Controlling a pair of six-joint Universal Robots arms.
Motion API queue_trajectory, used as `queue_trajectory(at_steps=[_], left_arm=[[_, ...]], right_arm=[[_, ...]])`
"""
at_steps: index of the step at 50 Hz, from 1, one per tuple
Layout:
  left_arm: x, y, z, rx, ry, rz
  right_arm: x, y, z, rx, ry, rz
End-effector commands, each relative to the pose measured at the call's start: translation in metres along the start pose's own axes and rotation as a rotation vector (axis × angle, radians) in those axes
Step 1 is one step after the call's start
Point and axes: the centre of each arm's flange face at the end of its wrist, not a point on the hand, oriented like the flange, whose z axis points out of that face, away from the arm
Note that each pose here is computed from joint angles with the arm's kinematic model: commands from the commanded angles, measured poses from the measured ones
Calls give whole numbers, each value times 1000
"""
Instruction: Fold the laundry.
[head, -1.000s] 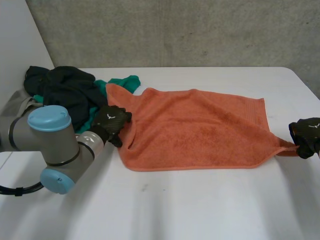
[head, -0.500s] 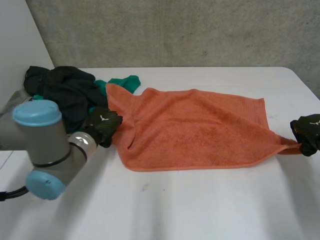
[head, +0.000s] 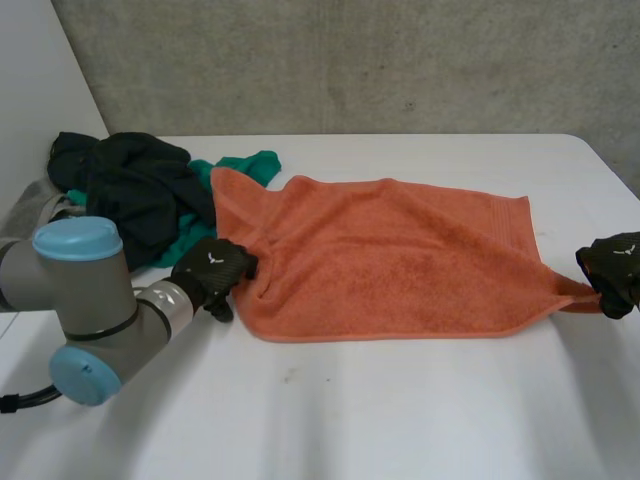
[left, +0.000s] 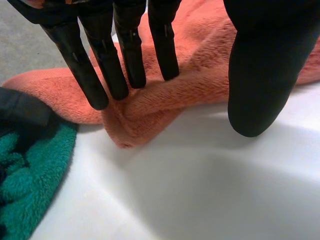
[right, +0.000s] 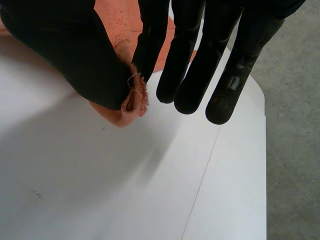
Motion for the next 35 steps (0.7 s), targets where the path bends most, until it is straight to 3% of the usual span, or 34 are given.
queue_trajectory(at_steps=[1,28,35], left_arm=[[-3,-3,12,23,-10,6],[-8,-4,24,51,-45,36],[-23,-34,-5,45,-138,47]], right_arm=[[-1,2,0,-8,-5,2],[-3,8,3,-28,-11,8],[4,1,-1,-16,12,-14]])
